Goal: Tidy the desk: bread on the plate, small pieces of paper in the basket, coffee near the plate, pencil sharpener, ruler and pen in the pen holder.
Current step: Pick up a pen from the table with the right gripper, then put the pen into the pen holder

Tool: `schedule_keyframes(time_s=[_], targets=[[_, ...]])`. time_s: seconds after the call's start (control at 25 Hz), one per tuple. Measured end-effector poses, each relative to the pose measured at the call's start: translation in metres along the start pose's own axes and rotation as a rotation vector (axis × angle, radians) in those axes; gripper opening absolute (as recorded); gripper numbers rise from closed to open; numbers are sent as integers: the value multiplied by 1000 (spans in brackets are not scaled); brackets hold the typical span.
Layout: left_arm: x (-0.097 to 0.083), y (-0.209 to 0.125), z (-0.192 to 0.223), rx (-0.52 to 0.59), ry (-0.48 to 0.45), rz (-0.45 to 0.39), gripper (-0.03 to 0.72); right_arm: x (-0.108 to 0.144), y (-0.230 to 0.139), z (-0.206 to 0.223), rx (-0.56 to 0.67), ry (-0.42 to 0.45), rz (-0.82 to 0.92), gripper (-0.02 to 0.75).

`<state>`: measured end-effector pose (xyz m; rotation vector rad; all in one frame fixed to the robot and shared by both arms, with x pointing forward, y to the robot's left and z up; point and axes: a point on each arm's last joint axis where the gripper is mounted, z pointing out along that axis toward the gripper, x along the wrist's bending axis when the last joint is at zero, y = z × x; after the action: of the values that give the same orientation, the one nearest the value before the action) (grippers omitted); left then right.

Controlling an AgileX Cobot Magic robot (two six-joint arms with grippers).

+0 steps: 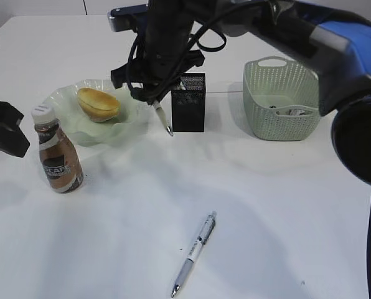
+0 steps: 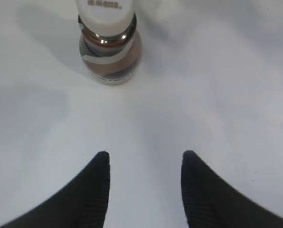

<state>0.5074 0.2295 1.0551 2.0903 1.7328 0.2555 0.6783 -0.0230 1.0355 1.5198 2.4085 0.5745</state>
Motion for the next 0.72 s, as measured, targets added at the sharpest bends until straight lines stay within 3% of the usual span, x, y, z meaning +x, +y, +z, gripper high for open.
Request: schedule_keyframes(time_s=[0.32,0.72], targets=[[0,0,0,0,0,0,340,-36,9,-33,-69,-26,19,97],[0,1,0,-8,0,0,340,-69,20,-43,-180,-60,5,97]])
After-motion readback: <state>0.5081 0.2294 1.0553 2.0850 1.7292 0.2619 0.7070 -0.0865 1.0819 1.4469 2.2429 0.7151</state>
